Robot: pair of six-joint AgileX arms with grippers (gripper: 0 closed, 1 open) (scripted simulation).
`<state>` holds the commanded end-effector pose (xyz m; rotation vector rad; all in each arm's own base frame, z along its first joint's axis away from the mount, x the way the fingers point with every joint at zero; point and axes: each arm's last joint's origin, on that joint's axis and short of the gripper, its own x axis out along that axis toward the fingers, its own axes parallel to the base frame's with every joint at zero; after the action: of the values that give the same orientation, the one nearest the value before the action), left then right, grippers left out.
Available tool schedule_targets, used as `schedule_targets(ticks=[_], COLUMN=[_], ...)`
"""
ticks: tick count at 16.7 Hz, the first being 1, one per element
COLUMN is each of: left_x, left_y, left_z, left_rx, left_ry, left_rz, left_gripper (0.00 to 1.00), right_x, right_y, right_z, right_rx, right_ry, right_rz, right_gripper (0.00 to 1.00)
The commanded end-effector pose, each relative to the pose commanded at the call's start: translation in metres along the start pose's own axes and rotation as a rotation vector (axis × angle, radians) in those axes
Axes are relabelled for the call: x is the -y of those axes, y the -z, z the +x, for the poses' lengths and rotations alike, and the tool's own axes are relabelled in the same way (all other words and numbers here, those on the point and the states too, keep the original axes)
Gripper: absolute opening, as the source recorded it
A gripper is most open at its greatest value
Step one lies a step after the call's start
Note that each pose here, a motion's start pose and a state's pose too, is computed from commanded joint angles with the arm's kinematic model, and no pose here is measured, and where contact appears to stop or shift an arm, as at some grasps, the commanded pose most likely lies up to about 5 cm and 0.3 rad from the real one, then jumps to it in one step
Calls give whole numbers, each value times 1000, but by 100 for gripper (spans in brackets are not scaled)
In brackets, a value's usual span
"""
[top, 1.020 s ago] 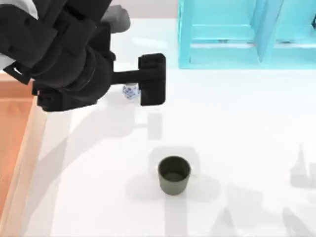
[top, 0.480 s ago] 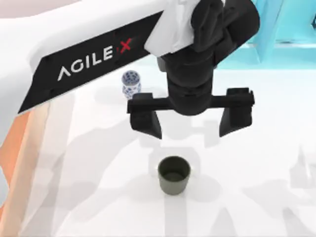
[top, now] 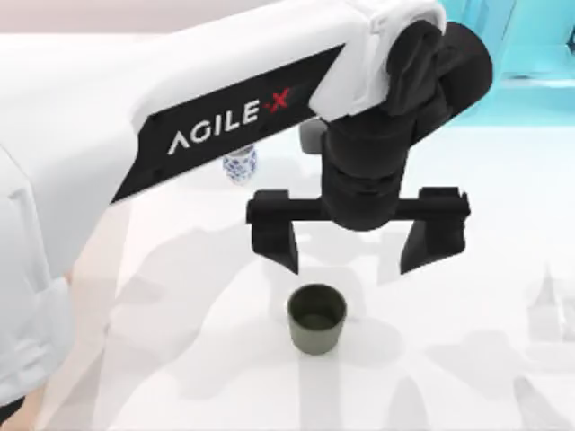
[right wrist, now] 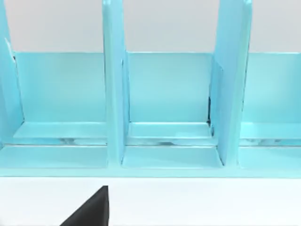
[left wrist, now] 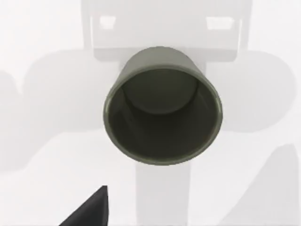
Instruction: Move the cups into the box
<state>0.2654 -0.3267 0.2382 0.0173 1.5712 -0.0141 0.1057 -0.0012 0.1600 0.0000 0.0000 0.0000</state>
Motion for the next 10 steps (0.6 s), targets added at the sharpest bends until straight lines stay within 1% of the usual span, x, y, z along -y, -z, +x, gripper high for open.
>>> schedule_targets(ticks=[2,4,10], left_x=[-1,0,2], left_y=[-1,-2,-2], left_z=[1,12,81], left_rx=[0,-2,6], left_ry=[1,-2,7], left_rz=[-3,0,0], left_gripper=[100,100,100], right_x=[0,0,0], right_y=[0,0,0], right_z=[0,0,0], right_rx=[0,0,0], right_ry=[0,0,0], right_rz=[0,0,0], right_gripper=[100,100,100])
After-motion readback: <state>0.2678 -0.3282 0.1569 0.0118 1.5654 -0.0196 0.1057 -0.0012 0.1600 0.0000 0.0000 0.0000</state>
